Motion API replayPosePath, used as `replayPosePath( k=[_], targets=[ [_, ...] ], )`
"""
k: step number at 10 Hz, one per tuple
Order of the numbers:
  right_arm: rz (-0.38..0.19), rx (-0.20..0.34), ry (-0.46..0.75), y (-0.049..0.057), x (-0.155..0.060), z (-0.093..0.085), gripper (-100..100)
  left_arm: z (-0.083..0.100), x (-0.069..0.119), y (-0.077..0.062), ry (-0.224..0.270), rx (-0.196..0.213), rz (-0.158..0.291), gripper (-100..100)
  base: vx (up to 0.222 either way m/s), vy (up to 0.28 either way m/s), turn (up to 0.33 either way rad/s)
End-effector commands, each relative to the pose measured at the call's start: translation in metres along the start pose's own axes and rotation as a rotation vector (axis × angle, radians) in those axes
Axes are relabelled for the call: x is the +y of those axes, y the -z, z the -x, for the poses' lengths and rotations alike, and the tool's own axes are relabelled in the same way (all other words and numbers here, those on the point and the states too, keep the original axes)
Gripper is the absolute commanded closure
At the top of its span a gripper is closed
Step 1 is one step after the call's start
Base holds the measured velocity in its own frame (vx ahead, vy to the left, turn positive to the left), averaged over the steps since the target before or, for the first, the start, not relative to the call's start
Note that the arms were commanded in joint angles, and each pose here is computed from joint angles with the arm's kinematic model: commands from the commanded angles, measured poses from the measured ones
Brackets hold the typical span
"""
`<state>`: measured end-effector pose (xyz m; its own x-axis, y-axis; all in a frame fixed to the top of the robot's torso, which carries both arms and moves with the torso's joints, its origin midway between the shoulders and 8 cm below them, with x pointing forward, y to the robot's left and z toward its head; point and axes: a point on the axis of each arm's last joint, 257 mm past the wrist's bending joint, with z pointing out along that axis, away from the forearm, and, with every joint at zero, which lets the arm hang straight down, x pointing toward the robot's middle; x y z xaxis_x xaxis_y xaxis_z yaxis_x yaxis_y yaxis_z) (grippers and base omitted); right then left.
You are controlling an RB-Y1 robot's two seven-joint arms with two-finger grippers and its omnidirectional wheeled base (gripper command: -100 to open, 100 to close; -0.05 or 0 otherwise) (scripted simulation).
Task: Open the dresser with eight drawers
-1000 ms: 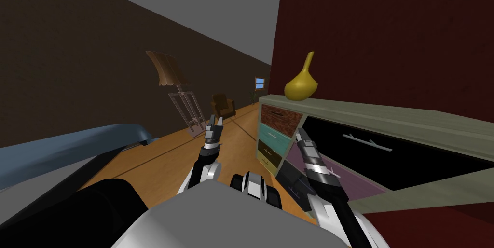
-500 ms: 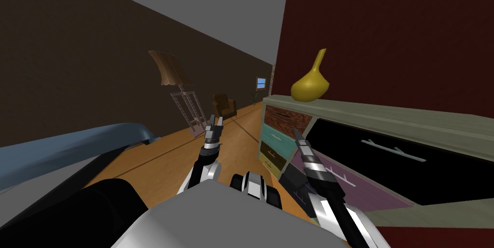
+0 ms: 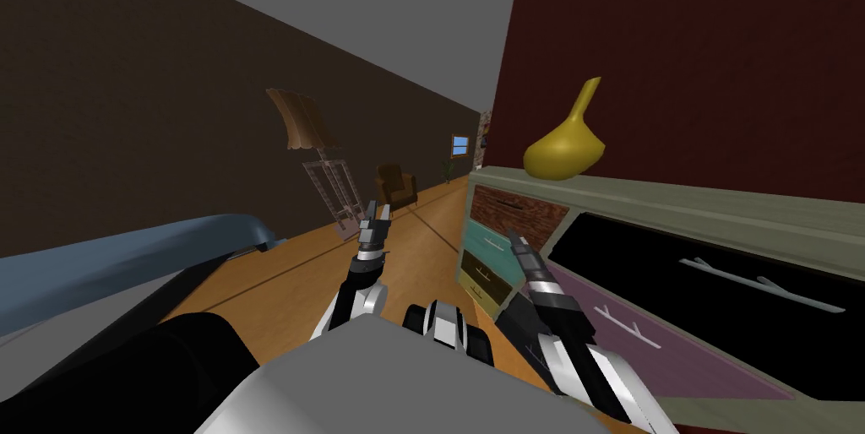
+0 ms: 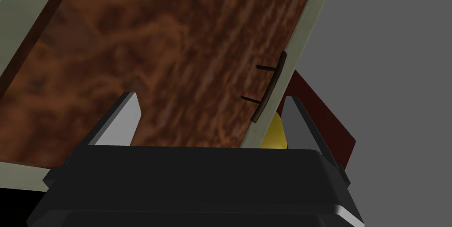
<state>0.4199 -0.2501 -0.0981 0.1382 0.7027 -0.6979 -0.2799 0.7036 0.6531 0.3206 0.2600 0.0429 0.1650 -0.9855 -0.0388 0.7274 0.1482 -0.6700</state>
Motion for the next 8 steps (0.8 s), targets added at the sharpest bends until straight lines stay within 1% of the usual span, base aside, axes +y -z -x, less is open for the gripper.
replayPosePath(
  k=[1,2,3,4,6,7,8],
  targets=[
    [-0.015,0.017,0.079,0.000,-0.007,-0.004,-100,0.000,0.000,0.000,0.000,0.000,0.000,0,0.023,0.026,-0.006],
    [-0.046,0.031,0.139,-0.002,-0.019,-0.008,-100,0.000,0.000,0.000,0.000,0.000,0.000,0,0.032,0.048,0.042],
    [-0.045,0.037,0.169,-0.002,-0.019,-0.009,-100,0.000,0.000,0.000,0.000,0.000,0.000,0,0.031,0.056,0.025],
    [-0.077,0.049,0.222,-0.003,-0.032,-0.012,-100,0.000,0.000,0.000,0.000,0.000,0.000,0,0.040,0.076,0.036],
    [-0.075,0.057,0.268,-0.003,-0.032,-0.013,-100,0.000,0.000,0.000,0.000,0.000,0.000,0,0.024,0.052,0.010],
    [-0.108,0.071,0.325,-0.004,-0.045,-0.015,-100,0.000,0.000,0.000,0.000,0.000,0.000,0,0.013,0.048,0.037],
    [-0.107,0.075,0.355,-0.004,-0.046,-0.016,-100,0.000,0.000,0.000,0.000,0.000,0.000,0,0.019,0.049,0.022]
  ],
)
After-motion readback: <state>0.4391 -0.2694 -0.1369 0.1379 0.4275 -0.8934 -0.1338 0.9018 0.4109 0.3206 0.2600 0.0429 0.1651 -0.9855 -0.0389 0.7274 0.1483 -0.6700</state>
